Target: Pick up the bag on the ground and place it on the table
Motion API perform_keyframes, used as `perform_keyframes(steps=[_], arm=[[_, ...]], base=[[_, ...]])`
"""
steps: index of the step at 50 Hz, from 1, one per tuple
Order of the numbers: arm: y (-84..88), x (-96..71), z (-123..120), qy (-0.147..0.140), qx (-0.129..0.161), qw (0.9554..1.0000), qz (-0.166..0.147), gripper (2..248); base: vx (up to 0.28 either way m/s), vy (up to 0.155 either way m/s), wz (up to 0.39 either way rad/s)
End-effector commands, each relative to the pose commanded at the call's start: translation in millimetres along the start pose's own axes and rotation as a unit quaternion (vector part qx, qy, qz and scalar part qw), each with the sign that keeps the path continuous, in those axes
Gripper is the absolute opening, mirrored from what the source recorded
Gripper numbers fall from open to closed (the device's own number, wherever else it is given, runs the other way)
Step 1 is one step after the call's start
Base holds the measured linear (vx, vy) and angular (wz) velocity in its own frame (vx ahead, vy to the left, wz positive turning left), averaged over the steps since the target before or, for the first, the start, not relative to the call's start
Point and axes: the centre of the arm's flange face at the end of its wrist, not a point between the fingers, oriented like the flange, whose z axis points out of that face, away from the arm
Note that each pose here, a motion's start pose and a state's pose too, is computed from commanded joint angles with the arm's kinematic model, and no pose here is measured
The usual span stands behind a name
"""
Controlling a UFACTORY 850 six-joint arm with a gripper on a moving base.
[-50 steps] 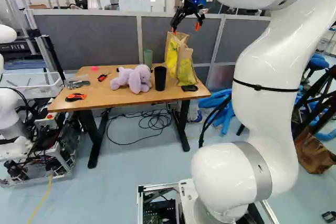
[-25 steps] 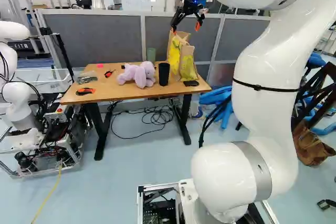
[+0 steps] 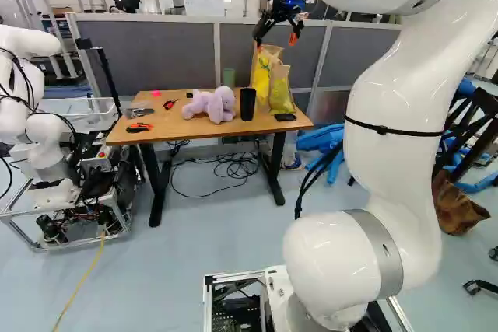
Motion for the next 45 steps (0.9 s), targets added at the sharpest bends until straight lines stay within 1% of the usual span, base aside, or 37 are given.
perform_keyframes(steps=[14, 45], arm=[[0.0, 0.0, 0.0, 0.0, 0.0, 1.0, 0.0, 247], [0.0, 0.0, 0.0, 0.0, 0.0, 1.0, 0.0, 247]], base=[[-0.119, 0.064, -0.002], [-0.002, 0.001, 0.001]])
